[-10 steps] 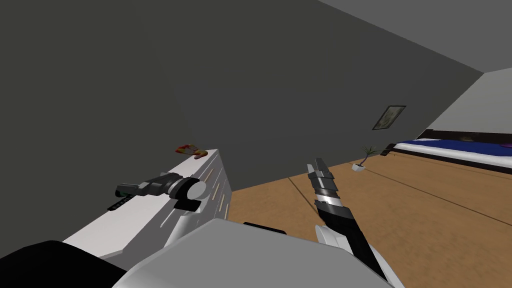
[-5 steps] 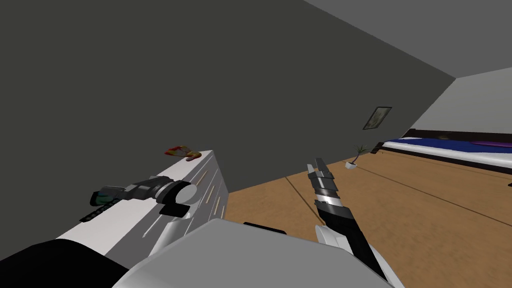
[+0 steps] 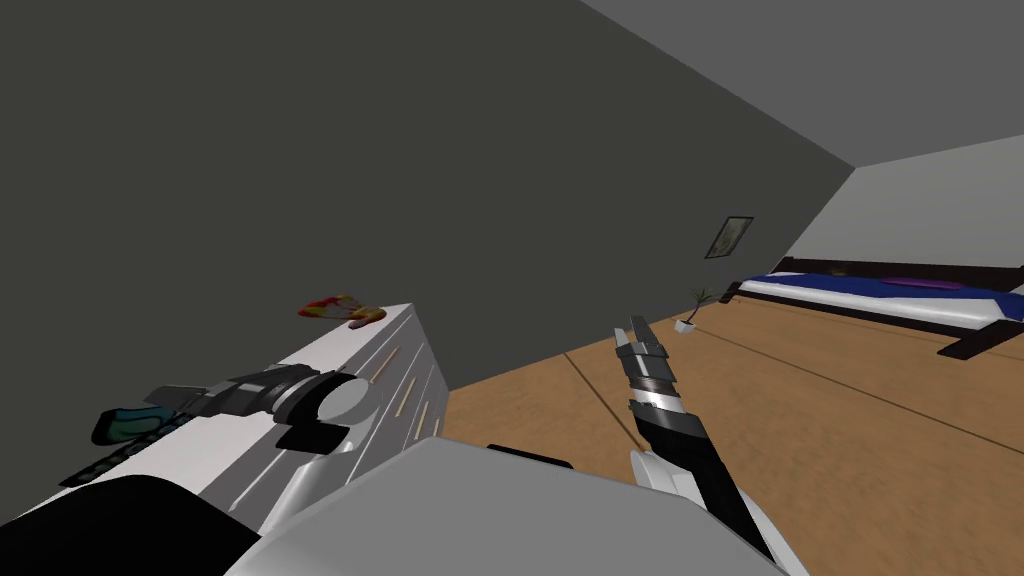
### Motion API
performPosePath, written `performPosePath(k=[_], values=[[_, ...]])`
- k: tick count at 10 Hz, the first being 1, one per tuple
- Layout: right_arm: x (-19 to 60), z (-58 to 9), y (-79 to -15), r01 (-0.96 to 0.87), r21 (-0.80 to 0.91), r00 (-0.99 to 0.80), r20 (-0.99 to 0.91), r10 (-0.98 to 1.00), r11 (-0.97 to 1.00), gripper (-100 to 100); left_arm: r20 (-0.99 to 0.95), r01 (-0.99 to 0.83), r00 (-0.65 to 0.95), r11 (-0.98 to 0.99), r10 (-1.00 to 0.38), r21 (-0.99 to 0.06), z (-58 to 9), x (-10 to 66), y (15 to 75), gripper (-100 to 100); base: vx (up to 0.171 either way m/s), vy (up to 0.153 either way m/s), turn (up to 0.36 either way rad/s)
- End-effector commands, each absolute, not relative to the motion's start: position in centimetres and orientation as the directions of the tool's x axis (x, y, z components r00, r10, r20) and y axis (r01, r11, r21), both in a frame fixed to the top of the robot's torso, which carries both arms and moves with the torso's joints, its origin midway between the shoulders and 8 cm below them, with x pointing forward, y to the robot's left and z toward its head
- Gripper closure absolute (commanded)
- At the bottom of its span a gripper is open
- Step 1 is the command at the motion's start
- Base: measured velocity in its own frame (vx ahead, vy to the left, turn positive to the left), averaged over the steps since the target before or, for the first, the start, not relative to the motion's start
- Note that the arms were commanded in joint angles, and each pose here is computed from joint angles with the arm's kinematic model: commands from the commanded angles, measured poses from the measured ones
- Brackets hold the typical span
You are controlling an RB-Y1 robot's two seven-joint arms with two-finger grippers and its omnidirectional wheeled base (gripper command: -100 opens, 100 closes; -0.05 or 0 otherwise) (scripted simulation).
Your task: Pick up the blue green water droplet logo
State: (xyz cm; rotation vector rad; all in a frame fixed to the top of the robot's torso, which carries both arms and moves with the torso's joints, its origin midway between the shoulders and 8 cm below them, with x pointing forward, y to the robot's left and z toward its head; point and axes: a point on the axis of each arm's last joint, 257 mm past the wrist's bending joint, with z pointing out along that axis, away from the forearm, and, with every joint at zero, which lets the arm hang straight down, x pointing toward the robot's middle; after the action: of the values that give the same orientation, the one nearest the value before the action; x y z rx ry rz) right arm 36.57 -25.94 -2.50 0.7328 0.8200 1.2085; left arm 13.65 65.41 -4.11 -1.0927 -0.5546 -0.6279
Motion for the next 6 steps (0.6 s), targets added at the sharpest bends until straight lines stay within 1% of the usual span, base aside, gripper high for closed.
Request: performPosePath(k=[1,2,3,4,5,6], values=[[36.6,-2.5,-25.9,-0.499,0.842,0.151,-0.148,0.977,0.205,0,0.676,0.688,0.716,0.338,-0.175,-0.642,-4.0,12.4,66.5,-100,0.046,-0.057,-0.049],[36.6,-2.5,-25.9,-0.499,0.842,0.151,-0.148,0.977,0.205,0,0.649,0.662,0.743,0.324,-0.163,-0.676,-4.6,11.8,67.9,-100,0.052,-0.066,-0.116],[36.6,-2.5,-25.9,-0.499,0.842,0.151,-0.148,0.977,0.205,0,0.653,0.658,0.742,0.346,-0.151,-0.668,-4.1,10.8,68.3,-100,0.040,-0.064,-0.051],[36.6,-2.5,-25.9,-0.499,0.842,0.151,-0.148,0.977,0.205,0,0.627,0.633,0.767,0.330,-0.138,-0.701,-4.8,10.1,69.7,-100,0.047,-0.077,-0.093],[36.6,-2.5,-25.9,-0.499,0.842,0.151,-0.148,0.977,0.205,0,0.631,0.629,0.765,0.353,-0.125,-0.692,-4.2,9.0,70.1,-100,0.043,-0.057,-0.047],[36.6,-2.5,-25.9,-0.499,0.842,0.151,-0.148,0.977,0.205,0,0.607,0.605,0.787,0.335,-0.111,-0.723,-4.9,8.2,71.5,-100,0.059,-0.071,-0.106]])
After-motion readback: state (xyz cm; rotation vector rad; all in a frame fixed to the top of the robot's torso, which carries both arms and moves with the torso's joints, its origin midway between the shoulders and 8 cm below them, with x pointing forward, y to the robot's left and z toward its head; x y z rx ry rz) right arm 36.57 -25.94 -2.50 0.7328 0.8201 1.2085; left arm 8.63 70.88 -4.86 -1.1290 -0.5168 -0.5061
